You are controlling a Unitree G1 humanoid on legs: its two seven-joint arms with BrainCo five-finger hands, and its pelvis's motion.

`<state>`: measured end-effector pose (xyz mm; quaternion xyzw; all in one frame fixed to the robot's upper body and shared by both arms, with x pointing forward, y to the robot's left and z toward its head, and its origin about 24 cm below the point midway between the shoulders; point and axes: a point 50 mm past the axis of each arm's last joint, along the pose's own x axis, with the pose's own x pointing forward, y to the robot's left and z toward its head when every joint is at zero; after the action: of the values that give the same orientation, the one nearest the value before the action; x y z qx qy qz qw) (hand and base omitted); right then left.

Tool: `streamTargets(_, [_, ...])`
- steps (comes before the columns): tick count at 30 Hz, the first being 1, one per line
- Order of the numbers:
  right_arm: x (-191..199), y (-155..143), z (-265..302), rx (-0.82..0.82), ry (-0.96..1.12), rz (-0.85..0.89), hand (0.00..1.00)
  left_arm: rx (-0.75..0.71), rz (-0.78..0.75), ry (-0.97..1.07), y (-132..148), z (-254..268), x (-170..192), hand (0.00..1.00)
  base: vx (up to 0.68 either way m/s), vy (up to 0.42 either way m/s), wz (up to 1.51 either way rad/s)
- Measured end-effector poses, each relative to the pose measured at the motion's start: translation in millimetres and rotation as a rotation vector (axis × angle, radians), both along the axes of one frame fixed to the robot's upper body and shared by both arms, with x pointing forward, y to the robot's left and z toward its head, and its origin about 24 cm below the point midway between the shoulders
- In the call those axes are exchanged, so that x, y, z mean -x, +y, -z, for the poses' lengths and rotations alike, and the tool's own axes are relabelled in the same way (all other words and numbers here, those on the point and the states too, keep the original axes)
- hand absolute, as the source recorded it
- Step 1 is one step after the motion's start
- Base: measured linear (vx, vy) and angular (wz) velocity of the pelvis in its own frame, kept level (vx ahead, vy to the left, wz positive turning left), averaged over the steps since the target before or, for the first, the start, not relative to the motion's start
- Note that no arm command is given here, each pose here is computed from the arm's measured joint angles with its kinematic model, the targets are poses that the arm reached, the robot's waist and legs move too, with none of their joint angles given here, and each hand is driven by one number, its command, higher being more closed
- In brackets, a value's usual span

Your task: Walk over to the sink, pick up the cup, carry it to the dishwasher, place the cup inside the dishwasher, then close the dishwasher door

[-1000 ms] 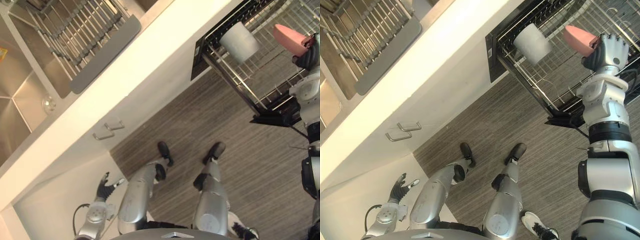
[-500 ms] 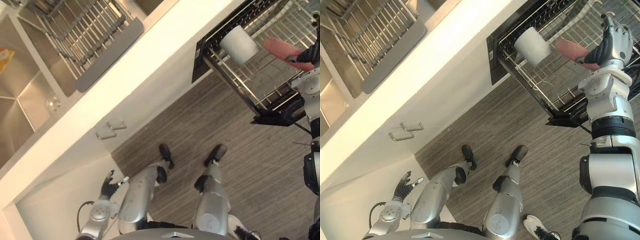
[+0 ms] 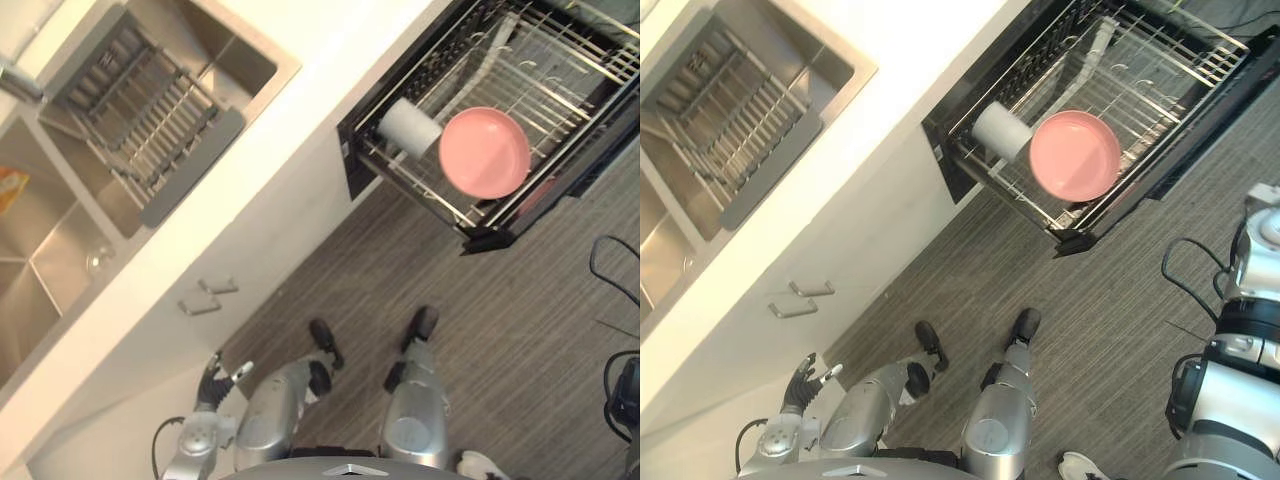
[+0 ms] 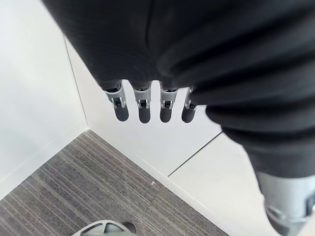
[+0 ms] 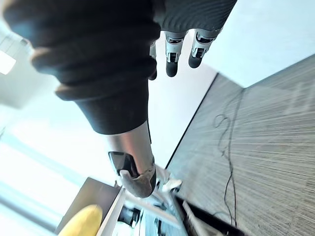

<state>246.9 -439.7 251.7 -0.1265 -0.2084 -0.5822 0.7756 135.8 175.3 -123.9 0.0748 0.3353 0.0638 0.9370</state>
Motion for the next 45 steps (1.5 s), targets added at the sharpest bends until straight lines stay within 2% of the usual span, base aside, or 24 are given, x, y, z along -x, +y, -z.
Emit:
streamTargets(2, [14, -16, 33, -0.224, -0.097, 0.000, 0.00, -0.008, 0.002, 0.024, 0, 4, 6, 0.00, 0.10, -0.012, -0.06])
streamTargets(3, [16, -19, 42, -0.276, -0.114, -0.003, 0.00, -0.010, 0.003, 0.025, 0, 5, 7, 0.00, 0.07, -0.011, -0.04])
streamTargets(4, [20, -22, 61, -0.373, -0.138, -0.009, 1.00, -0.012, 0.007, 0.030, 0, 5, 8, 0.00, 0.04, -0.014, -0.06])
streamTargets(8, [17, -18, 114, -0.652, -0.213, -0.125, 1.00, -0.003, 0.007, 0.039, -2, 7, 12, 0.00, 0.00, -0.009, 0.00])
streamTargets(10, [12, -15, 129, -0.772, -0.281, -0.268, 1.00, 0.011, 0.008, 0.047, -7, 8, 15, 0.00, -0.01, -0.022, 0.13])
streamTargets(16, [-29, 6, 116, -0.848, -0.384, -0.590, 1.00, 0.034, 0.066, 0.079, -22, 12, 22, 0.00, 0.00, -0.028, 0.09])
streamTargets(20, [-54, 22, 98, -0.799, -0.334, -0.712, 1.00, 0.042, 0.108, 0.099, -30, 13, 23, 0.00, 0.03, -0.051, 0.20])
streamTargets(27, [-56, 16, 86, -0.722, -0.170, -0.658, 1.00, 0.068, 0.115, 0.100, -40, 13, 24, 0.00, 0.04, -0.038, 0.32])
streamTargets(32, [-63, 16, 78, -0.668, 0.025, -0.619, 1.00, 0.078, 0.101, 0.124, -41, 15, 35, 0.00, 0.08, -0.059, 0.54])
streamTargets(37, [-63, 13, 69, -0.613, 0.091, -0.598, 1.00, 0.083, 0.079, 0.169, -40, 19, 52, 0.00, 0.07, -0.100, 0.71])
streamTargets(41, [-81, 25, 39, -0.576, 0.071, -0.623, 1.00, 0.078, 0.047, 0.179, -33, 20, 57, 0.00, 0.00, -0.097, 0.55])
streamTargets(43, [-95, 40, 12, -0.485, 0.054, -0.658, 1.00, 0.091, 0.061, 0.181, -34, 21, 59, 0.00, -0.03, -0.080, 0.46])
streamTargets(44, [-91, 35, 15, -0.500, 0.058, -0.600, 0.00, 0.098, 0.059, 0.185, -33, 21, 63, 0.00, -0.03, -0.069, 0.25])
streamTargets(45, [-90, 33, 15, -0.481, 0.085, -0.586, 0.00, 0.104, 0.058, 0.189, -33, 22, 65, 0.00, -0.04, -0.060, 0.11])
